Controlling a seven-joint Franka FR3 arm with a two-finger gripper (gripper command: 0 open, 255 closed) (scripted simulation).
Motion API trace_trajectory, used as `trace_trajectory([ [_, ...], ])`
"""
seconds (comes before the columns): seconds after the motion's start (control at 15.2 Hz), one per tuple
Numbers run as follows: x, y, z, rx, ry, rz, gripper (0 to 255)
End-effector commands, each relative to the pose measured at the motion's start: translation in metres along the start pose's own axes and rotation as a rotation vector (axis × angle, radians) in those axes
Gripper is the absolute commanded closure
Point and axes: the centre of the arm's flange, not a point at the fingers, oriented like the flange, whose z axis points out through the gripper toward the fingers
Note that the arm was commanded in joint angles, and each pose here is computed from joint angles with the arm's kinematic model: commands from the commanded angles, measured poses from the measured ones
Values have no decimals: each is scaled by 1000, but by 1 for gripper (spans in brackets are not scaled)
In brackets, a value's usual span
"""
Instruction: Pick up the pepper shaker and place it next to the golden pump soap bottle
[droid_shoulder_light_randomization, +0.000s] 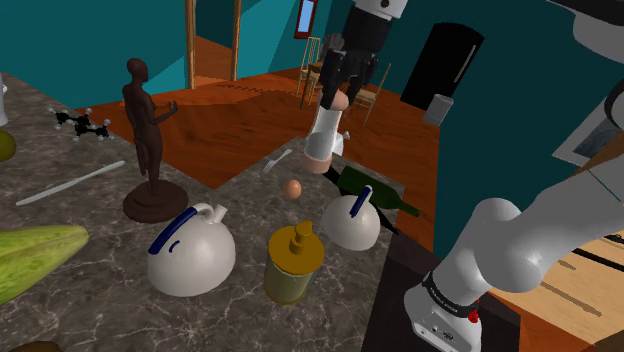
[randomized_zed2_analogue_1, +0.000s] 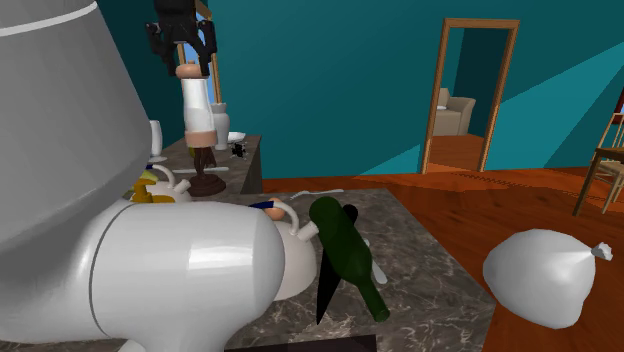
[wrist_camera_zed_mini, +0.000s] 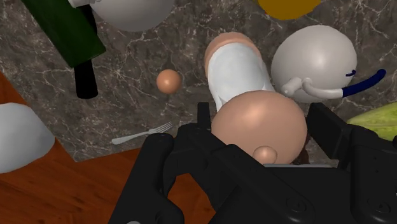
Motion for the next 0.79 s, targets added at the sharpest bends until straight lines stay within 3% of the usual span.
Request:
trace_trajectory([
  [0.0,-9,-23,-3,0,1,2,255],
  [0.73,-56,-161,-8,0,1,2,255],
])
